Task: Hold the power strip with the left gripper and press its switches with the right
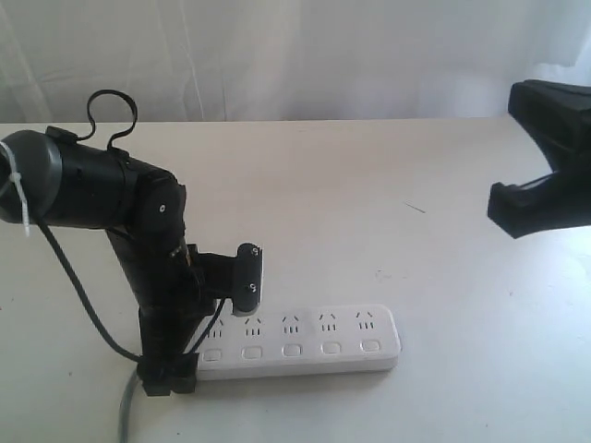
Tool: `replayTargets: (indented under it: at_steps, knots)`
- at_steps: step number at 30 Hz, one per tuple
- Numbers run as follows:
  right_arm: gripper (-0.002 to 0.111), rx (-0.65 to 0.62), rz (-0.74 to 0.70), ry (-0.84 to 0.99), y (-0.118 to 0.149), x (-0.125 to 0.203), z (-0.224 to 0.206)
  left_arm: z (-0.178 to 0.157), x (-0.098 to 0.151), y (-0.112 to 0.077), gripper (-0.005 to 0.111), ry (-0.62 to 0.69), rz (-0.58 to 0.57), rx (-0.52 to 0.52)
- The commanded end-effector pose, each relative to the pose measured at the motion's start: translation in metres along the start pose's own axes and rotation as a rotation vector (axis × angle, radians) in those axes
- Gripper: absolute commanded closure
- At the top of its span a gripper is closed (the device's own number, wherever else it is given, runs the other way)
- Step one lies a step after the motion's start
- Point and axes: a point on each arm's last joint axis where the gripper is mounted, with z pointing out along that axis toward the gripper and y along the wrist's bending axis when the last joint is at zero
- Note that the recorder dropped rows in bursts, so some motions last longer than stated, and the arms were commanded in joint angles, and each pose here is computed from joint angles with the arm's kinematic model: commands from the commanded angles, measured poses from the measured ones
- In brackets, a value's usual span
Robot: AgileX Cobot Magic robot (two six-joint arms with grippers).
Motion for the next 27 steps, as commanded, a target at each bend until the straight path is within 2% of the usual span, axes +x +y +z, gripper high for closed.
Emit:
replayTargets:
  at_steps: [1,4,10,12,14,17,19,20,27]
  knots:
    - [0.108,0.035,-0.007,-0.038,-0.006,-0.005,-0.007,-0.025,-0.001,-0.004,0.023,-0.046,0.011,-0.045]
    - [0.108,0.052,-0.005,-0.049,-0.008,-0.007,-0.009,-0.042,-0.002,-0.004,0.023,-0.077,0.015,-0.089]
    - [0.108,0.098,-0.062,-0.082,-0.015,-0.011,-0.017,-0.105,-0.009,-0.009,0.023,-0.171,0.025,-0.187]
    - [0.108,0.175,-0.048,-0.105,-0.024,-0.014,-0.023,-0.125,-0.012,-0.016,0.023,-0.209,0.028,-0.225]
    - [0.108,0.306,-0.027,-0.13,-0.038,-0.017,-0.031,-0.146,-0.011,-0.028,0.024,-0.25,0.014,-0.258]
    - [0.108,0.395,-0.005,-0.154,-0.048,-0.019,-0.04,-0.17,-0.006,-0.041,0.037,-0.291,-0.016,-0.29]
    - [0.108,0.415,0.003,-0.161,-0.05,-0.019,-0.042,-0.184,0.0,-0.052,0.048,-0.305,-0.017,-0.291]
    - [0.108,0.417,0.004,-0.16,-0.051,-0.019,-0.043,-0.19,0.004,-0.057,0.049,-0.311,-0.023,-0.284]
    - [0.108,0.391,0.002,-0.162,-0.048,-0.02,-0.042,-0.226,0.015,-0.082,0.049,-0.445,-0.056,-0.336]
